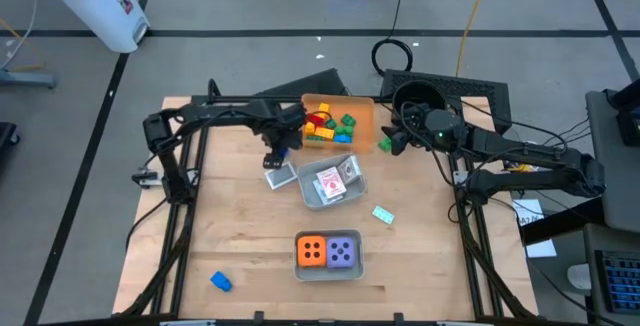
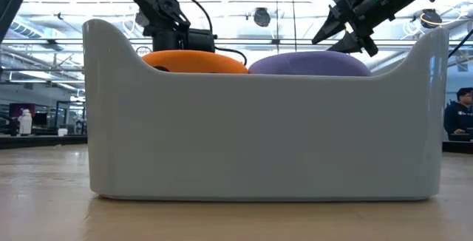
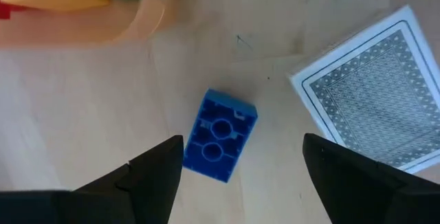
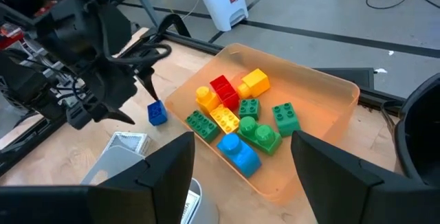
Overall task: Pick & Place Toys
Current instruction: Put the blue game piece into the orange bin
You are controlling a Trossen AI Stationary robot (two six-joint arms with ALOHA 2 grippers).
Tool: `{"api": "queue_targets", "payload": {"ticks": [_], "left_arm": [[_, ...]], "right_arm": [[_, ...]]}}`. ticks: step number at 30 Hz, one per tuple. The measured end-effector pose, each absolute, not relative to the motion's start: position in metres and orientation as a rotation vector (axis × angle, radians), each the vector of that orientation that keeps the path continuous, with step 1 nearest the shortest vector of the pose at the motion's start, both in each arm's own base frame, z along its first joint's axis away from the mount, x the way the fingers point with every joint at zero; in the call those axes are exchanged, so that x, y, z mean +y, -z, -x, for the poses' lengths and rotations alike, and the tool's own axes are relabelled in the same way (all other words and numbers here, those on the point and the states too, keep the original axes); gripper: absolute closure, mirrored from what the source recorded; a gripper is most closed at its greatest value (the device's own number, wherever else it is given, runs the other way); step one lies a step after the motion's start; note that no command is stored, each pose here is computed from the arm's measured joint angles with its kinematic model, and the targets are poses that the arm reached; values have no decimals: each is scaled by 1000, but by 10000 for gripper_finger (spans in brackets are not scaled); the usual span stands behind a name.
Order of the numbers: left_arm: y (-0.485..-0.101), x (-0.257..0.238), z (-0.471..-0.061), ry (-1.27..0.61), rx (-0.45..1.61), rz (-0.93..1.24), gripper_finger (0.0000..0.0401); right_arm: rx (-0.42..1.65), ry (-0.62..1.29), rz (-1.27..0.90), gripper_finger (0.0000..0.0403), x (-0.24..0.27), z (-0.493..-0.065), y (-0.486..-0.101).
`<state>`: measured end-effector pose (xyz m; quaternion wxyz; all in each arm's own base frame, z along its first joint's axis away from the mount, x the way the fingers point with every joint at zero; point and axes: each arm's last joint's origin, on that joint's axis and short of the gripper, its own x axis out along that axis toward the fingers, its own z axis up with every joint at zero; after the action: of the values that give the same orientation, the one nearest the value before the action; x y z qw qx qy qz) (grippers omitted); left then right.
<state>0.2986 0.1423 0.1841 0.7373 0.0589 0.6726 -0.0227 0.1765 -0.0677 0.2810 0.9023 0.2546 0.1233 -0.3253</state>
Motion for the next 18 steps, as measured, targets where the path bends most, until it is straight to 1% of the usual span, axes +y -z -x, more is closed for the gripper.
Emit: {"api": "queue_targets", "payload": {"ticks": [9, 18], "left_arm": [[-183, 151, -305, -2, 1425, -213, 103], [-182, 154, -300, 61, 1449, -248, 103]], "right_arm": [[261, 673, -523, 165, -68, -176, -281], [267, 670, -505, 165, -68, -176, -281]]}}
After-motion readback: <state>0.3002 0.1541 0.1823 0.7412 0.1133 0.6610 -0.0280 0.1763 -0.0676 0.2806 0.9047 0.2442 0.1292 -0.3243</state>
